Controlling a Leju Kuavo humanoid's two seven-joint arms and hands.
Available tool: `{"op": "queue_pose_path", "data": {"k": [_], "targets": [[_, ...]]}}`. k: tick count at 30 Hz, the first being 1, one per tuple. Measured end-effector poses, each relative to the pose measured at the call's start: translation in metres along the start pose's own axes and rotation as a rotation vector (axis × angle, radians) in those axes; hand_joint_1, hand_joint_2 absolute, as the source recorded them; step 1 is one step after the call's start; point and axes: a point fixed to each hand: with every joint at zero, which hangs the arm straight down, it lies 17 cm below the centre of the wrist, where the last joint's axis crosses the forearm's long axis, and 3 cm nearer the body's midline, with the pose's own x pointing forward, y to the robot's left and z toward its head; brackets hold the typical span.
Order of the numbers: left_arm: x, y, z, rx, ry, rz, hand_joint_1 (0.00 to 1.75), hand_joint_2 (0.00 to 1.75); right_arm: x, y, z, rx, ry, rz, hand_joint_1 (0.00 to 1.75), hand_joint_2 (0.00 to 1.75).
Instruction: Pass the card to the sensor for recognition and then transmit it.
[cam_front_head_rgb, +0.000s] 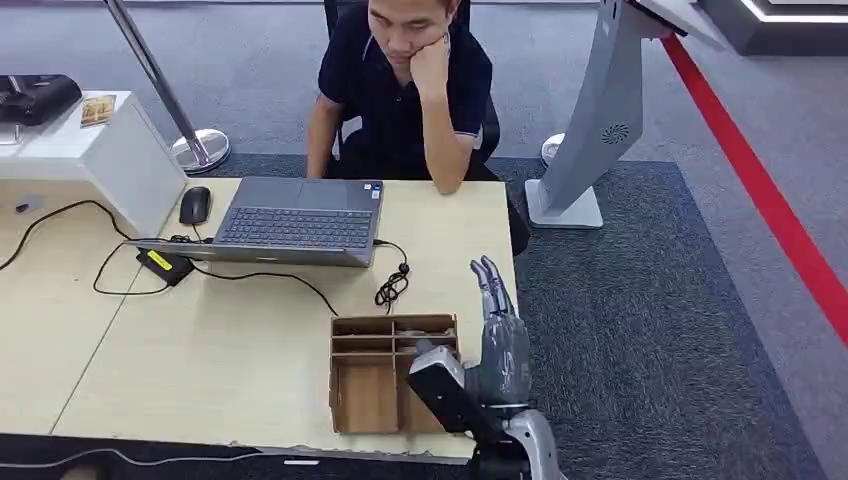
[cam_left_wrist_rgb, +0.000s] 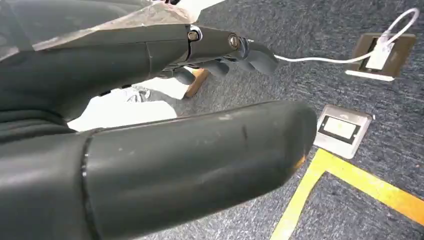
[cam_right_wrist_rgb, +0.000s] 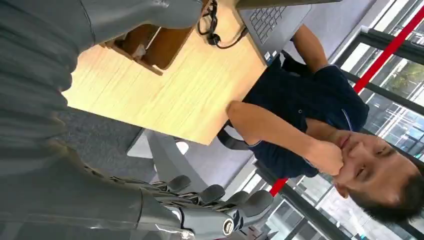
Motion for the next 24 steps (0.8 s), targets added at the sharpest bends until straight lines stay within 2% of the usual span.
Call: {"op": "queue_pose_path", "data": {"k": [9,10,12,14,15,16,19,20,24], "targets": [[-0.001,-0.002,0.0,-0.005,0.008,0.02,0.0,0.0,-0.007,0.005,0.014,0.024,0.003,0.02,0.02,1.75],[-0.001,-0.002,0.0,-0.005,0.008,0.021,0.0,0.0,-0.008,0.005,0.014,0.025,0.003,0.022,0.05,1.75],[-0.001,-0.001,0.0,-0.005,0.01,0.023,0.0,0.0,-0.009,0.005,0.015,0.026,0.002,0.025,0.31,1.75],[-0.002,-0.002,0.0,-0.005,0.014,0.02,0.0,0.0,-0.009,0.005,0.015,0.028,0.001,0.027,0.19,1.75],[-0.003,-0.002,0.0,-0.004,0.015,0.018,0.0,0.0,-0.01,0.005,0.015,0.028,0.001,0.028,0.21,1.75],[-0.003,-0.002,0.0,-0.003,0.015,0.015,0.0,0.0,-0.009,0.005,0.015,0.029,0.001,0.028,0.31,1.75],[-0.003,-0.002,0.0,-0.002,0.015,0.011,0.0,0.0,-0.01,0.005,0.015,0.029,0.001,0.029,0.19,1.75],[-0.002,-0.002,0.0,-0.002,0.014,0.01,0.0,0.0,-0.01,0.005,0.015,0.029,0.001,0.029,0.24,1.75],[-0.002,-0.002,0.001,-0.002,0.013,0.008,0.0,0.0,-0.01,0.005,0.015,0.03,0.0,0.029,0.24,1.75]]}}
